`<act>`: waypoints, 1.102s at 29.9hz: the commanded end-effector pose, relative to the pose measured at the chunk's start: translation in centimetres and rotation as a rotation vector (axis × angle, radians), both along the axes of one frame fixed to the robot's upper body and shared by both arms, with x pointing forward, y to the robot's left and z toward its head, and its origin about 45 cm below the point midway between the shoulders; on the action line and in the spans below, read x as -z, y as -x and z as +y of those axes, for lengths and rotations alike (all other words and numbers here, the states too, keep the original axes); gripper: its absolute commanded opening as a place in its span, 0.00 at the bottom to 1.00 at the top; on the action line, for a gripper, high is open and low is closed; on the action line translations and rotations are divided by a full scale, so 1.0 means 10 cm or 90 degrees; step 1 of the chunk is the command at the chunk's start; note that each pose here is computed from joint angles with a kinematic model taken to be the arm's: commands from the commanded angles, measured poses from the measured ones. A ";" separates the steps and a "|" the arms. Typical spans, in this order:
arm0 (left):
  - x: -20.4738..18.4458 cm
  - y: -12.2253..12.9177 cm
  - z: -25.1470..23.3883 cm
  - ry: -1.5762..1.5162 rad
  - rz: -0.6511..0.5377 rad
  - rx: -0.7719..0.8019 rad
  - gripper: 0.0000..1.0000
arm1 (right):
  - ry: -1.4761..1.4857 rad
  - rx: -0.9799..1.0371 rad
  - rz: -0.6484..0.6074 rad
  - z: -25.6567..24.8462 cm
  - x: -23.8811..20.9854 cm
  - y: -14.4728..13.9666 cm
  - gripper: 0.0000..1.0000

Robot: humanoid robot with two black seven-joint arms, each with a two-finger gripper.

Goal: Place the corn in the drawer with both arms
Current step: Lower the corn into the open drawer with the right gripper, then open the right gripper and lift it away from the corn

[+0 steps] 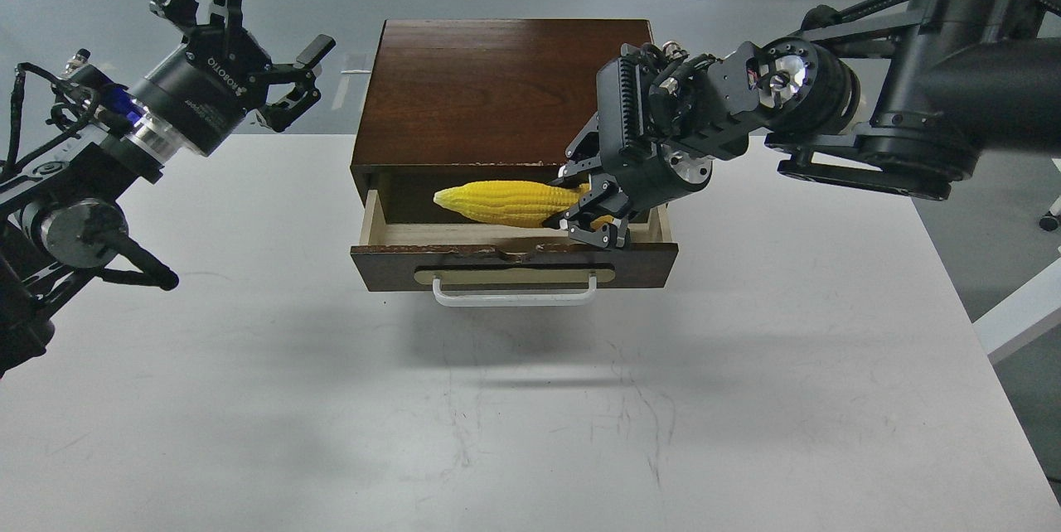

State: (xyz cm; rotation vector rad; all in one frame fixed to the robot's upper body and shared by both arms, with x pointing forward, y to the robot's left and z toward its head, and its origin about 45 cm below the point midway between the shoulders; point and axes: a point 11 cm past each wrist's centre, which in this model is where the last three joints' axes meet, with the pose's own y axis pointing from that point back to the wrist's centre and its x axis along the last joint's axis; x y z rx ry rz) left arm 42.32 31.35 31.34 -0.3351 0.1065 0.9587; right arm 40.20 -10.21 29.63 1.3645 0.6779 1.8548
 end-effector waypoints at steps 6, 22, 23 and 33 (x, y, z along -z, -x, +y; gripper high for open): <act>0.00 0.00 0.00 0.001 -0.001 0.000 0.98 | 0.000 0.001 0.001 0.00 0.00 0.00 0.51; 0.00 0.00 0.00 0.001 -0.001 0.000 0.98 | 0.001 0.001 0.000 0.00 0.00 0.00 0.64; 0.00 0.00 0.00 0.001 -0.001 0.000 0.98 | 0.001 0.001 0.000 0.00 0.00 0.00 0.64; -0.04 -0.01 0.01 0.004 -0.006 -0.002 0.98 | -0.028 0.017 -0.003 0.03 -0.15 -0.04 0.65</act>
